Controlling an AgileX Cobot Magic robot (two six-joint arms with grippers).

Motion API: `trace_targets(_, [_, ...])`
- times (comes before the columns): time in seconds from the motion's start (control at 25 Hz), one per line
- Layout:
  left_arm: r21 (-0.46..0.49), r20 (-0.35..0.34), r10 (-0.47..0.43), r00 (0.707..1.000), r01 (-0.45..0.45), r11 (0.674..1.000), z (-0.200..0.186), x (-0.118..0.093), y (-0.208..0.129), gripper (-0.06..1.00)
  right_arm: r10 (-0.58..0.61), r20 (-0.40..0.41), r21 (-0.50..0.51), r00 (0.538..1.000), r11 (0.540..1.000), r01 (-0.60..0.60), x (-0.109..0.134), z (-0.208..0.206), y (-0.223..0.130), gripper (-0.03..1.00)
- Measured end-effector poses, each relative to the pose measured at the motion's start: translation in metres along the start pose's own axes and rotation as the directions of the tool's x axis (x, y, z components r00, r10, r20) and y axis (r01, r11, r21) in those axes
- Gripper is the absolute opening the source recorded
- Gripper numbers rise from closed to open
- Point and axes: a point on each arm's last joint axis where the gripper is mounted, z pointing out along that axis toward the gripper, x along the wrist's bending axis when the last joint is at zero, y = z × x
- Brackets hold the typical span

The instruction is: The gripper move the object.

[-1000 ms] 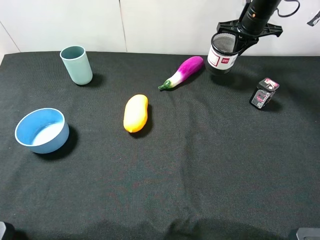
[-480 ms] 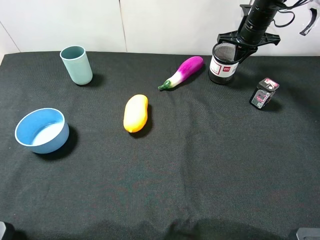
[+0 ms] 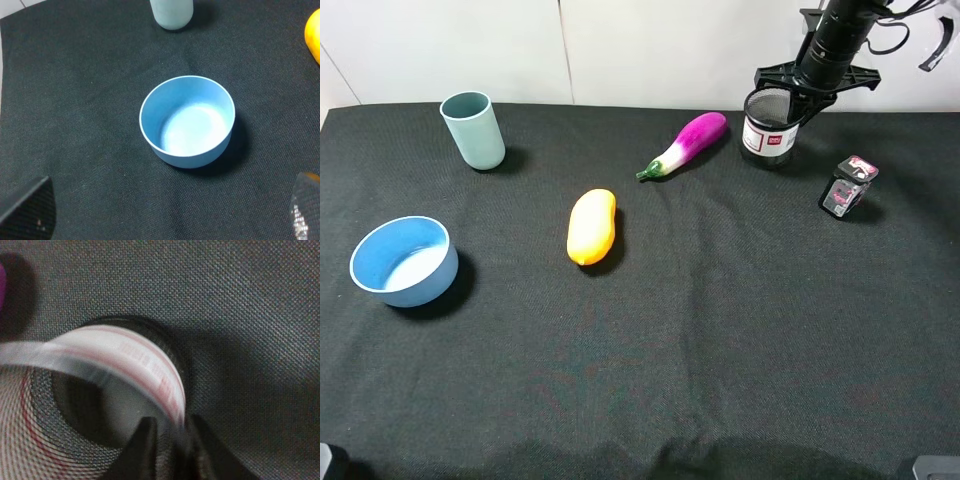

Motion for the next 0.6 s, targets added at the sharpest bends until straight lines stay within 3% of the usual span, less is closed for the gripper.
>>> trace_targets(0.16, [0.0, 0.0, 0.0, 1.0, 0.0, 1.0, 0.0, 0.0, 0.0, 0.99, -0.008, 0.0, -0.002, 1.0, 1.0, 0.008, 0.0001, -0.0007, 0.0005, 0.3])
trace_targets(0.36, [0.0, 0.0, 0.0, 1.0, 0.0, 1.0, 0.0, 0.0, 0.0, 0.99, -0.049, 0.003, -0.001, 0.999, 0.999, 0.049, -0.0002, -0.0007, 0.0004, 0.61])
trace_targets(0.6, [0.0, 0.0, 0.0, 1.0, 0.0, 1.0, 0.0, 0.0, 0.0, 0.99, -0.08, 0.004, -0.001, 0.997, 0.997, 0.08, -0.0003, -0.001, 0.0005, 0.69])
